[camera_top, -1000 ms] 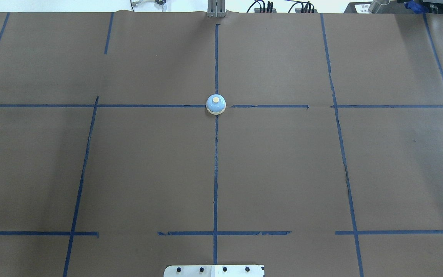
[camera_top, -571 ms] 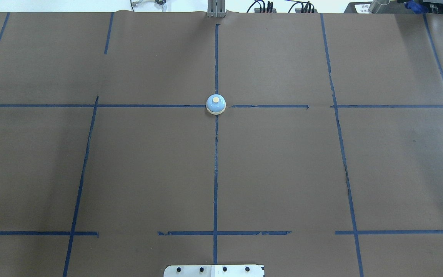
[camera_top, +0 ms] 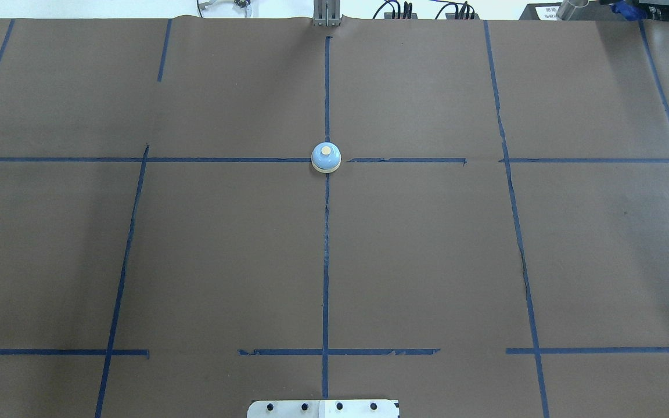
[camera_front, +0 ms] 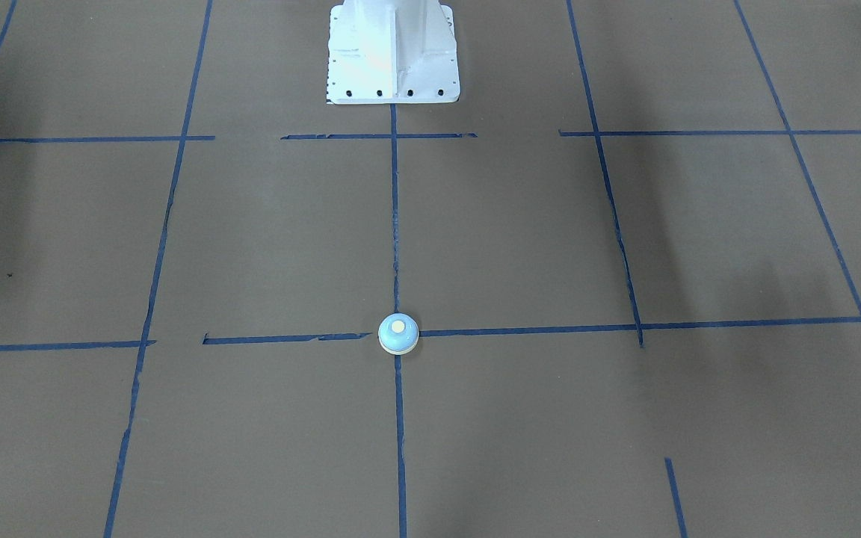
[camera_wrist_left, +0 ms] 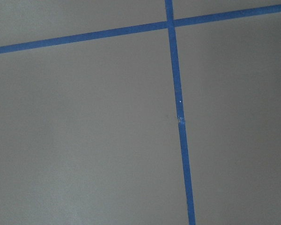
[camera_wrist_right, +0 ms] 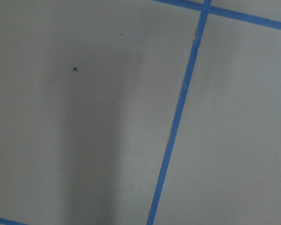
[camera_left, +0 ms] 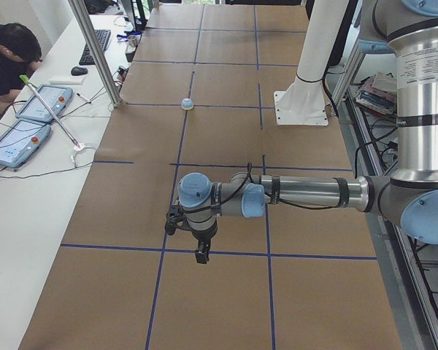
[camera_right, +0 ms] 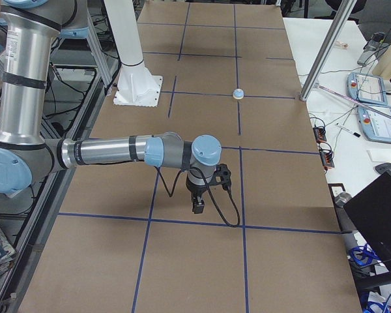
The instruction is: Place and press bell with both arms
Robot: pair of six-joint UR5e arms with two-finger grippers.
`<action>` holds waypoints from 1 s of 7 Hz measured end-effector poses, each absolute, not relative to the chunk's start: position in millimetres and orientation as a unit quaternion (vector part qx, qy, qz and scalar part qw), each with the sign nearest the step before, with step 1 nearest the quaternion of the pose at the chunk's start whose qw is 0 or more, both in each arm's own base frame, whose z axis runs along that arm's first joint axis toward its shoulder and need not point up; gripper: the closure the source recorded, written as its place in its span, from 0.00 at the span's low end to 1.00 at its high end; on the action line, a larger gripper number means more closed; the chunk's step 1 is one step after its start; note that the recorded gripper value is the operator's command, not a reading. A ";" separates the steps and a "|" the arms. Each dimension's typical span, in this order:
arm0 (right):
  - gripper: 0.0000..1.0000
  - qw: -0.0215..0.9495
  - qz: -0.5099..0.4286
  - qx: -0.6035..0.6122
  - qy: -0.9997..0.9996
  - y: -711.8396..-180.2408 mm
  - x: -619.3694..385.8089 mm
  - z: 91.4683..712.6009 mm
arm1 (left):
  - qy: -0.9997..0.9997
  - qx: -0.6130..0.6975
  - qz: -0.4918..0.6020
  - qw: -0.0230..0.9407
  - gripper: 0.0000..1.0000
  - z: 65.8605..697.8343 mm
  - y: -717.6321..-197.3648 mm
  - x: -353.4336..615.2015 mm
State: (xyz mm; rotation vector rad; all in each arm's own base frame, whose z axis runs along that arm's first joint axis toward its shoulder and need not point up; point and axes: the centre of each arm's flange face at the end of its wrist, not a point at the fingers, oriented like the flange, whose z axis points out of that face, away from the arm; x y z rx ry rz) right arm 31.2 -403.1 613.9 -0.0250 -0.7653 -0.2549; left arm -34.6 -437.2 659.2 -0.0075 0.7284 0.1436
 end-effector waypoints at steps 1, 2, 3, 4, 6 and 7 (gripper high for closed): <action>0.00 0.920 -0.124 -0.013 -0.372 -403.1 31.1 614.3 | 0.356 -0.003 0.070 0.932 0.00 658.7 -437.3 -34.5; 0.00 0.920 -0.124 -0.012 -0.372 -403.1 31.0 614.3 | 0.356 -0.003 0.070 0.932 0.00 658.7 -437.3 -34.5; 0.00 0.920 -0.124 -0.013 -0.372 -403.1 30.9 614.4 | 0.356 -0.003 0.070 0.932 0.00 658.7 -437.3 -34.6; 0.00 0.920 -0.124 -0.013 -0.373 -403.1 30.7 614.4 | 0.356 -0.003 0.070 0.932 0.00 658.4 -437.2 -34.9; 0.00 0.919 -0.124 -0.012 -0.375 -403.0 30.5 614.2 | 0.356 -0.003 0.070 0.932 0.00 658.5 -436.3 -35.1; 0.00 0.917 -0.123 -0.012 -0.379 -402.7 30.1 614.0 | 0.356 -0.003 0.070 0.932 0.00 658.1 -436.2 -35.2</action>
